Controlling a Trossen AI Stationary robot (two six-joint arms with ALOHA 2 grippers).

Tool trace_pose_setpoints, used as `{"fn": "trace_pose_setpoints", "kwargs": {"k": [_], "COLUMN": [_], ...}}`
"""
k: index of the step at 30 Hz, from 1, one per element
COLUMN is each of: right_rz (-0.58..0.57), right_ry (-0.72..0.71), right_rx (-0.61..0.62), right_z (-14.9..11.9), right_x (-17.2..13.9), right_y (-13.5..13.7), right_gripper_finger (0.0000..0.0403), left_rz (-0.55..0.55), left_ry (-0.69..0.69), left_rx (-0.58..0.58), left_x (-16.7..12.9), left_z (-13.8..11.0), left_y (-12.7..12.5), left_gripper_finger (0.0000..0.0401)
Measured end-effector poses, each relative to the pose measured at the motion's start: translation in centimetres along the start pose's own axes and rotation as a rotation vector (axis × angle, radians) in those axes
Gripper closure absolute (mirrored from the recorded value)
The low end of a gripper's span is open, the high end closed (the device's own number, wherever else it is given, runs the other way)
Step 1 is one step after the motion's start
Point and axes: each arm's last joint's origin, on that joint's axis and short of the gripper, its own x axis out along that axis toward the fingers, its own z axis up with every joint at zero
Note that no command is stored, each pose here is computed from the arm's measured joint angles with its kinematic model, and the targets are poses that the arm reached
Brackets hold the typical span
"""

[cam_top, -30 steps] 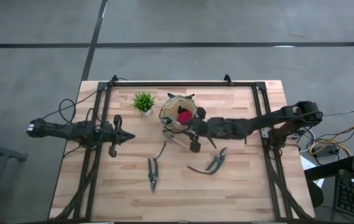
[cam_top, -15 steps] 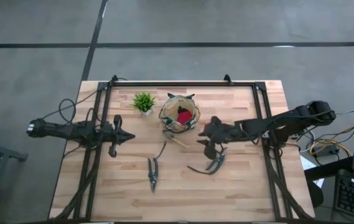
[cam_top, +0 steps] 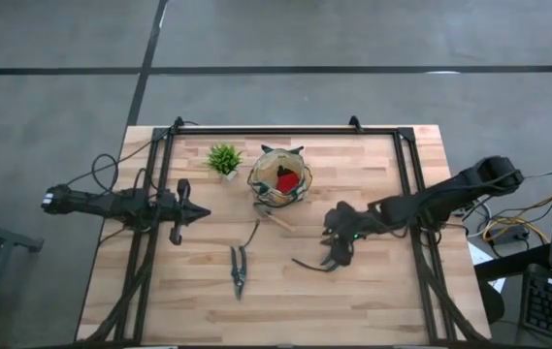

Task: Pick & Place Garden tools in Gardening bag
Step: Put the top green shear scissors into the white gardening bag

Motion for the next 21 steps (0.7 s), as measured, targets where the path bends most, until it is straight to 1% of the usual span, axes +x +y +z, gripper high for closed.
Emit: {"fn": "trace_pose_setpoints", "kwargs": {"k": [3, 7, 11, 15, 21], "right_rz": [0.029, -0.006, -0.032, -0.059, -0.052], "right_ry": [-0.015, -0.062, -0.040, 0.012, 0.039], "right_rx": [-0.087, -0.163, -0.188, -0.223, -0.276], "right_z": [-0.5, -0.2, 0.3, 0.7, 1.6], "right_x": [1.6, 3.5, 5.4, 7.3, 9.5], "right_y": [1.3, 2.8, 3.8, 4.6, 6.4], "right_gripper_finger": [0.0270, 0.0269, 0.0271, 0.0266, 0.0259], "left_rz": [0.000, 0.000, 0.001, 0.002, 0.002], "left_ry": [0.000, 0.004, 0.010, 0.019, 0.022], "left_rx": [0.000, 0.001, 0.002, 0.003, 0.003], "left_x": [0.0, 0.0, 0.1, 0.1, 0.1], "left_z": [0.0, 0.0, -0.1, -0.2, -0.2], "left_y": [0.0, 0.0, 0.0, 0.0, 0.0], "left_gripper_finger": [0.0391, 0.0391, 0.0391, 0.0391, 0.0391]}}
